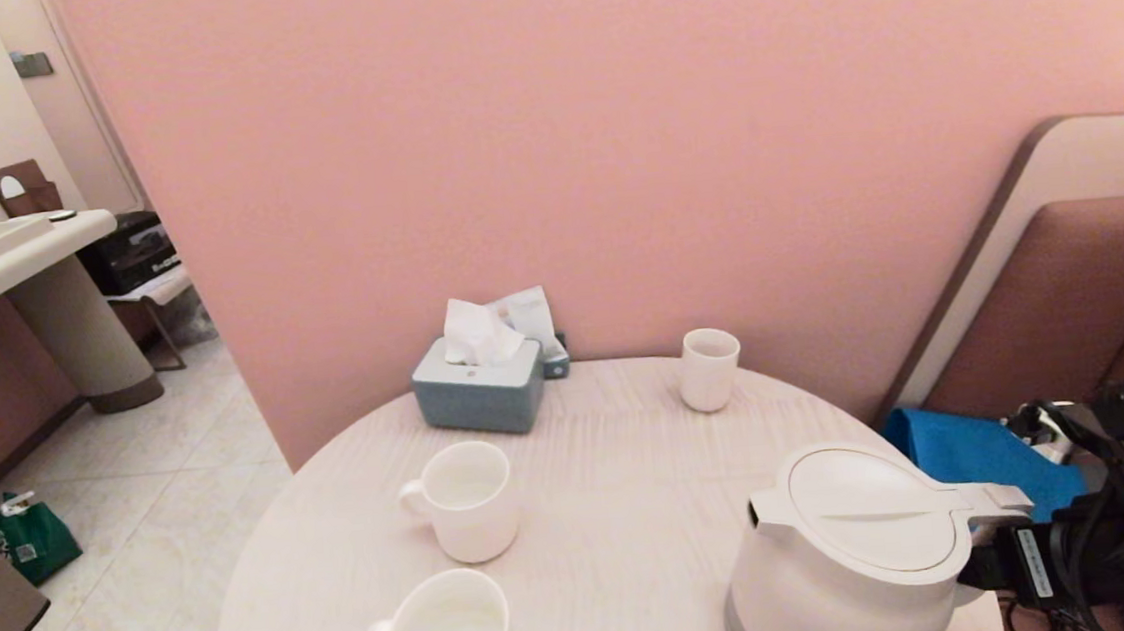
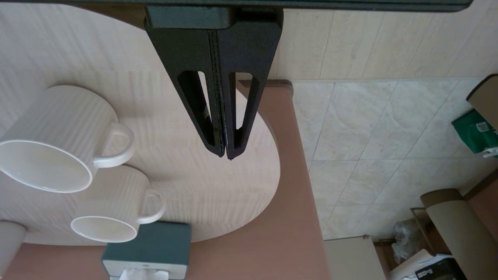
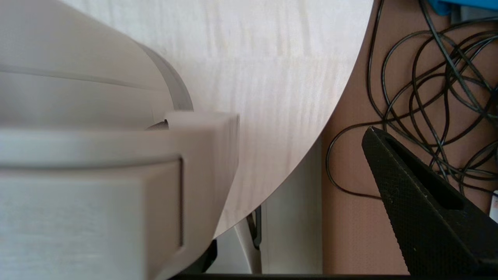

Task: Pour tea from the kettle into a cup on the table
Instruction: Pick up the kettle

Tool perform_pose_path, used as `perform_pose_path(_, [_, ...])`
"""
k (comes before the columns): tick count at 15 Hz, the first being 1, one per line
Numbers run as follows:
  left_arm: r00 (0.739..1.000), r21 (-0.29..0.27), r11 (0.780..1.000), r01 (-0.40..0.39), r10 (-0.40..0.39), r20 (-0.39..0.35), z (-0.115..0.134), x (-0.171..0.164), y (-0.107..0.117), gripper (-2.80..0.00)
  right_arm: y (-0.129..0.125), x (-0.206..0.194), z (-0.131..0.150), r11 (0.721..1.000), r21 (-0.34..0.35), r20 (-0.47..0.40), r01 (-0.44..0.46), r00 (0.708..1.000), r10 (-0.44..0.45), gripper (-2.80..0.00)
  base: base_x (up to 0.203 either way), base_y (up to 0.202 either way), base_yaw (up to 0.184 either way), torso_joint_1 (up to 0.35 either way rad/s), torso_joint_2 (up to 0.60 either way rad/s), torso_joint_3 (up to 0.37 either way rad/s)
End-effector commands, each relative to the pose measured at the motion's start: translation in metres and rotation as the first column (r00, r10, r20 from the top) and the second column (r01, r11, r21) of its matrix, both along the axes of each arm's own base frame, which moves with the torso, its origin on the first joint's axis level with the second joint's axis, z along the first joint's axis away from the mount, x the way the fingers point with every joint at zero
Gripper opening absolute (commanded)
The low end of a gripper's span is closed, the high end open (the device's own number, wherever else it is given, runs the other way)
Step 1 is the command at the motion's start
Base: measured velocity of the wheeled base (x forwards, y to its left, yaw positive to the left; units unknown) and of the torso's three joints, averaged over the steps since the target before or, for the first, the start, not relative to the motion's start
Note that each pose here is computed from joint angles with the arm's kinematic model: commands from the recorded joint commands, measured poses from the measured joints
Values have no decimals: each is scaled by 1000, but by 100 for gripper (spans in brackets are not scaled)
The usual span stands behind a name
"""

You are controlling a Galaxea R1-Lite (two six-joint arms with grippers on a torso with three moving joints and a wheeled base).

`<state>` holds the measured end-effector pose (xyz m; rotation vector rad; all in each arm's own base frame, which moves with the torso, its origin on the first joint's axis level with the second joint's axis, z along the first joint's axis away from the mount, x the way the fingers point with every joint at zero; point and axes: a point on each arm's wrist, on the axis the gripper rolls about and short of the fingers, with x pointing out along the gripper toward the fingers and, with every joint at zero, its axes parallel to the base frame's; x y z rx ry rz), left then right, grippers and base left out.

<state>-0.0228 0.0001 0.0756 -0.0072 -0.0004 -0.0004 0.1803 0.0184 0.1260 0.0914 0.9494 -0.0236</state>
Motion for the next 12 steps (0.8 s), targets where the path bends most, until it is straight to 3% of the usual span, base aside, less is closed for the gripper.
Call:
perform_pose_path(1, [1000, 0, 1000, 0, 0, 0, 0, 0, 0, -280, -1, -8, -4, 1000, 1, 0, 0, 1000, 0, 0, 0, 0, 0, 0, 0, 0])
perform_pose_path(8, [1000, 0, 1000, 0, 0, 1, 0, 0, 0, -280, -3, -27, -5, 999, 44, 185, 13, 983, -21, 0, 0, 0, 0, 0, 0, 0])
perform_pose_path(12, [1000, 0, 1000, 0, 0, 1, 0, 0, 0, -280, -3, -23, -22, 999, 43, 227, 14, 974, -23, 0, 0, 0, 0, 0, 0, 0])
